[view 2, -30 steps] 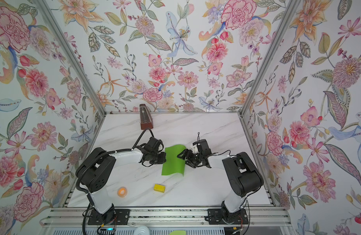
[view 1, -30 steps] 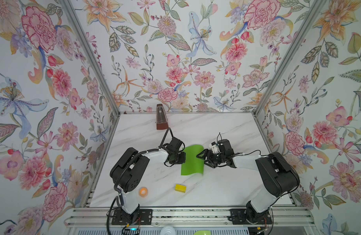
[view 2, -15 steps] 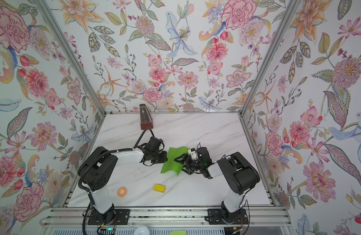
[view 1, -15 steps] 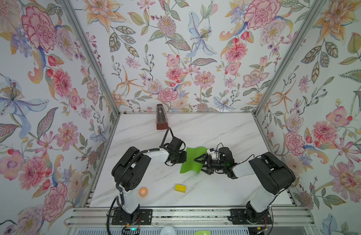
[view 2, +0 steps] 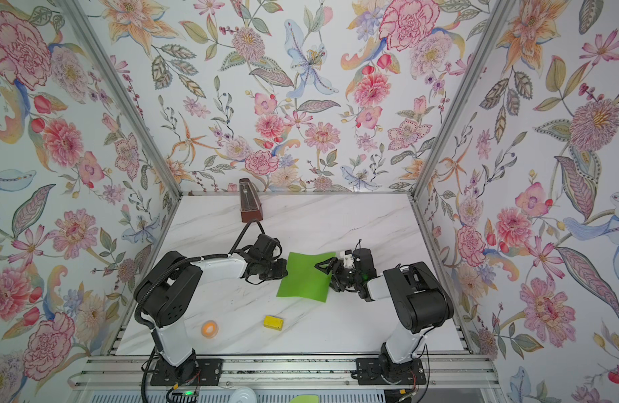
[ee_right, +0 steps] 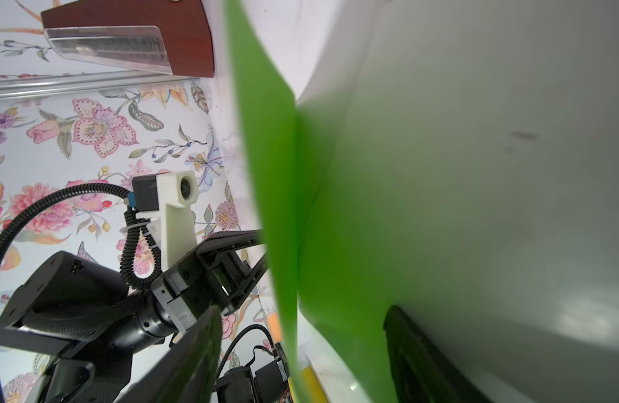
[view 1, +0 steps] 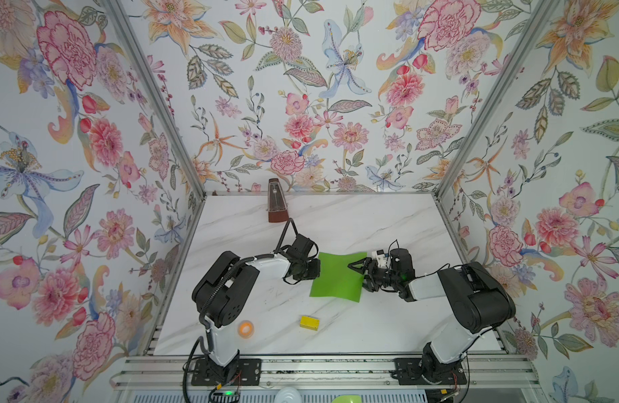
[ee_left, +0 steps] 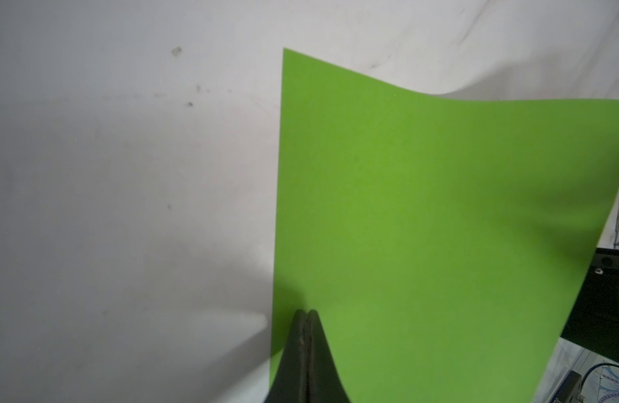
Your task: Fold a paper plane with a square sheet of paper (fold left side to right side)
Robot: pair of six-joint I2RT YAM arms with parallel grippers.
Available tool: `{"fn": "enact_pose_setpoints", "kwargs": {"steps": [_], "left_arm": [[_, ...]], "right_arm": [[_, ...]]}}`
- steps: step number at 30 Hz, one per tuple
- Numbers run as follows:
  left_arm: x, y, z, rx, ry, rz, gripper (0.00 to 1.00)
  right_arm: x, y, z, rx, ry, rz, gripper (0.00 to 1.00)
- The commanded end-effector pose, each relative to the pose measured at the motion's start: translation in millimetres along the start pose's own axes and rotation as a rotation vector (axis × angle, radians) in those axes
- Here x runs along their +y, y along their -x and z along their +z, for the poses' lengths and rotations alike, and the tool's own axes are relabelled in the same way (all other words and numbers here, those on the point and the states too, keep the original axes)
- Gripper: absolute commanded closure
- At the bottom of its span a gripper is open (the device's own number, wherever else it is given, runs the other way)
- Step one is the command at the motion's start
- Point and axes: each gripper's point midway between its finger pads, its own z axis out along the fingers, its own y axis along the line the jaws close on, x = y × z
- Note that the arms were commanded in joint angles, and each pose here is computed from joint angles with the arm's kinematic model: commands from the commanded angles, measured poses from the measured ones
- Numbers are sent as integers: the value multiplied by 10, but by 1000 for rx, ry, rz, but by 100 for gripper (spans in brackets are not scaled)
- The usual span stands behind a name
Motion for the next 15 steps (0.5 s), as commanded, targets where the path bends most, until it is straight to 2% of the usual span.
{"fn": "enact_pose_setpoints", "kwargs": {"steps": [1,15], "left_arm": [[341,-278,133,101,116,-51,100],[271,-237,117,85,89,-49,100]], "right_arm": [[-307,-54,-119,-7,-121,39,34],[-285,33,-123,-36,-140,0,81]]}}
